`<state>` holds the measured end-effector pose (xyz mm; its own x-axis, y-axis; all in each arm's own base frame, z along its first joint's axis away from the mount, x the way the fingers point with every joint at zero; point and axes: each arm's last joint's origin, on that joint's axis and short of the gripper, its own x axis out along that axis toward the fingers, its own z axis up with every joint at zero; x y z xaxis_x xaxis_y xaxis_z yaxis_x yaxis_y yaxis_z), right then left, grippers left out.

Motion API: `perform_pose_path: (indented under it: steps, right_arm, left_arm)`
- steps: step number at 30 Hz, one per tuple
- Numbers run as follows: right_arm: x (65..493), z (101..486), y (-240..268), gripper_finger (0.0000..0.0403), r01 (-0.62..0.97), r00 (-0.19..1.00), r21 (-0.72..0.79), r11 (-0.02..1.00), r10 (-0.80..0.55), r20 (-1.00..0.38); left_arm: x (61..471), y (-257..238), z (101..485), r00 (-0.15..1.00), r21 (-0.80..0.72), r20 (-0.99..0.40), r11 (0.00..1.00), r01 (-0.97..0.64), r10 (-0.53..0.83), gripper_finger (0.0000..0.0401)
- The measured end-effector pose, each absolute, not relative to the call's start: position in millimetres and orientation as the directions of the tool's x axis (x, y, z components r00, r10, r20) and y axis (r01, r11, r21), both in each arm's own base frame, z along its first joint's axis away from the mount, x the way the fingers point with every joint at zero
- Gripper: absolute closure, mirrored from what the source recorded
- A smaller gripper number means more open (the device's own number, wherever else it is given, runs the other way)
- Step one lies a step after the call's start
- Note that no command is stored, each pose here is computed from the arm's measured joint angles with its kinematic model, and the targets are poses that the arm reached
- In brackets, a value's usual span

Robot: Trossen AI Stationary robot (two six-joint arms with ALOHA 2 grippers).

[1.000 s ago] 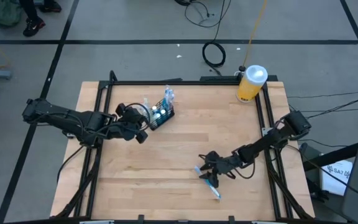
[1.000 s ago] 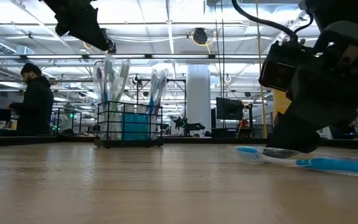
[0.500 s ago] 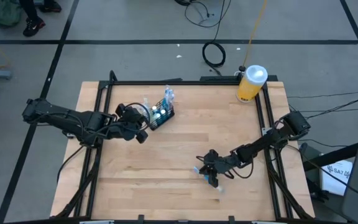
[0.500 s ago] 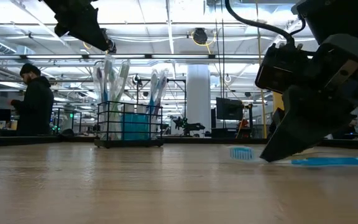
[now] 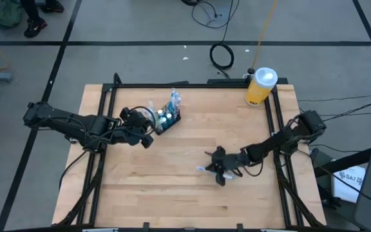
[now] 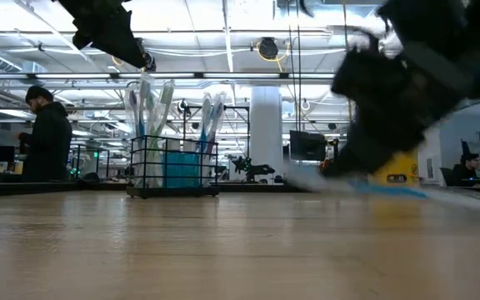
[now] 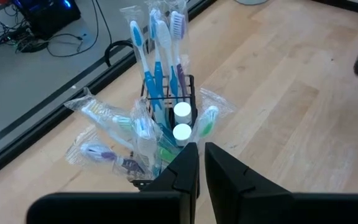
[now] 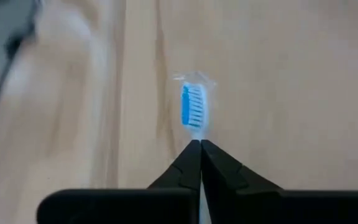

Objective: Pick & Place toothbrushing station
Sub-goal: Put the blue toothbrush into the black wire organizer

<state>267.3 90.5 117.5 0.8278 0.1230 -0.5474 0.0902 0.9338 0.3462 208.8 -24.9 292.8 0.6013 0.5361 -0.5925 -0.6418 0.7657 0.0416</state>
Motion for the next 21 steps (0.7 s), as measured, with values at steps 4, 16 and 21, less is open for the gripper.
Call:
perform_pose_path:
  steps: [4,16,21]
  right_arm:
    - [276,159,74,0.0403,0.104,0.926,0.211,0.972,-0.017,-0.377]
    - [282,279,19,0.0403,0.253,0.843,-0.228,0.94,-0.099,0.529]
    - [295,294,-9,0.0403,0.217,0.822,-0.196,0.956,-0.07,0.566]
  left_arm:
    - [209,-25,293,0.6,0.046,-0.589,0.764,-0.644,0.541,0.0364]
    - [209,-25,293,0.603,0.066,-0.583,0.772,-0.633,0.544,0.0364]
    - [210,-25,294,0.605,0.081,-0.581,0.779,-0.622,0.544,0.0364]
